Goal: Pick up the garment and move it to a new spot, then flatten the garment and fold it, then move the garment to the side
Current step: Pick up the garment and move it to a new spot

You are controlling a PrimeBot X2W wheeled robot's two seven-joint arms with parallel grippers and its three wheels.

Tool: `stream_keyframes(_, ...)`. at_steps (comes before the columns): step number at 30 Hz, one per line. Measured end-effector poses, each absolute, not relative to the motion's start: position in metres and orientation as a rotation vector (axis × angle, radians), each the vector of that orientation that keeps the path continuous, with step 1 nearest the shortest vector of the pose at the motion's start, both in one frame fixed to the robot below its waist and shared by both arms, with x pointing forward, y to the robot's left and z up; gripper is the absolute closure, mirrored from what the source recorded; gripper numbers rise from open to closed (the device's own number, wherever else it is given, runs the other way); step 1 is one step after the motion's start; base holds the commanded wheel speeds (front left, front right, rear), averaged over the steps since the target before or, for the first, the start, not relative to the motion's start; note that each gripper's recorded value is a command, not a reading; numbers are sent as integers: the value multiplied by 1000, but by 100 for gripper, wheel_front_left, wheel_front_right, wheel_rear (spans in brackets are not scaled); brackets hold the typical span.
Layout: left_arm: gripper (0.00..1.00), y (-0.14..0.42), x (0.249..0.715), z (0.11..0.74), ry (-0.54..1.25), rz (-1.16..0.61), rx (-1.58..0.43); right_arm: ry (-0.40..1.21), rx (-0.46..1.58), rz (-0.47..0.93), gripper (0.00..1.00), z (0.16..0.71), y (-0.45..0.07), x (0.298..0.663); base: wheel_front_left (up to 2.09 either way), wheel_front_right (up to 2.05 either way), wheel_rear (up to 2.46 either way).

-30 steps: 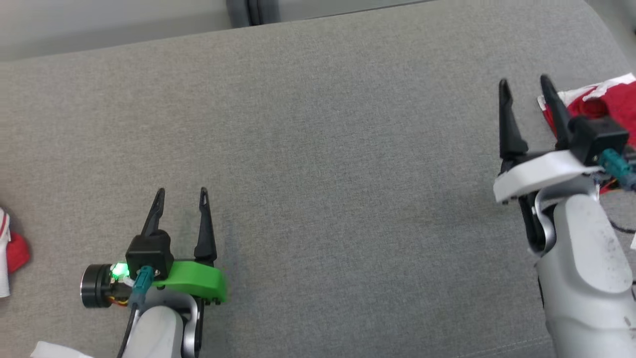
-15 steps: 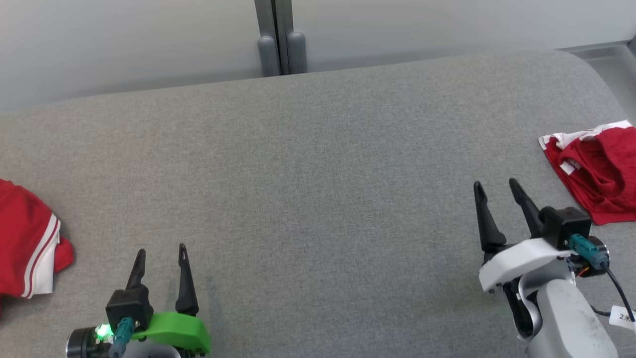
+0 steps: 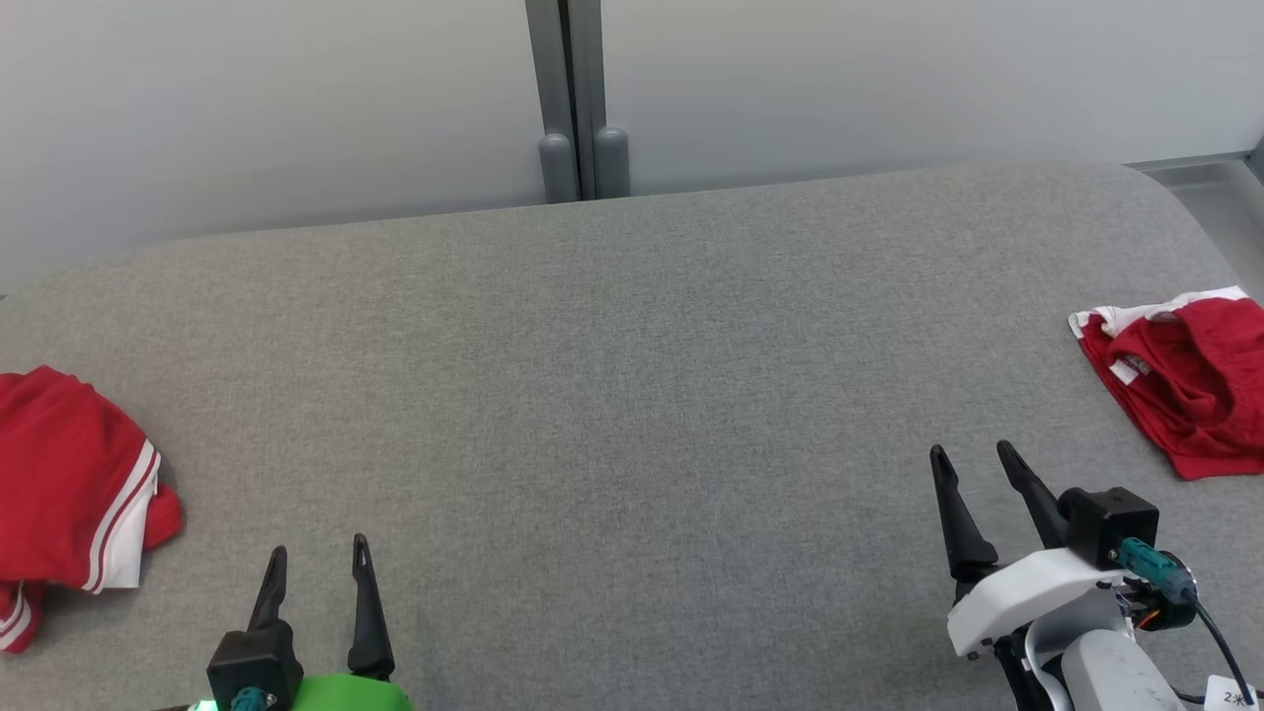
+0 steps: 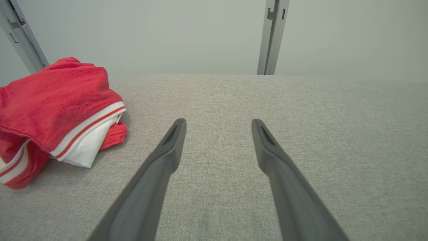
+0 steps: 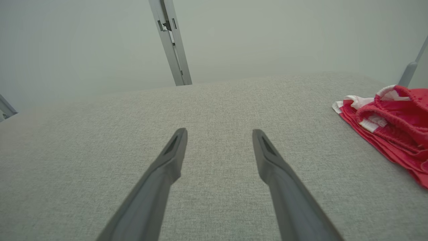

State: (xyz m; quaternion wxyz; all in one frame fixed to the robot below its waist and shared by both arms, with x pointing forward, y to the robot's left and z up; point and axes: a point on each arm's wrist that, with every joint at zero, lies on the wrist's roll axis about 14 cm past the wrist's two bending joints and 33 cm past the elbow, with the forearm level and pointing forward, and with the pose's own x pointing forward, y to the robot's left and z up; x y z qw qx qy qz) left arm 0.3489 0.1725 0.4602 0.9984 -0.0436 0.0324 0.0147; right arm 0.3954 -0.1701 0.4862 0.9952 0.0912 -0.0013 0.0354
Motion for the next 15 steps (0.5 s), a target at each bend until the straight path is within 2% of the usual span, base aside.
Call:
stream_keyframes(9, 0, 184, 342, 456, 79, 73, -98, 12, 187, 140, 0, 483, -146, 402, 0, 0, 0)
stream_keyframes(15, 0, 210, 328, 450, 92, 168, -122, 36, 204, 243, 0, 479, -107, 412, 0, 0, 0)
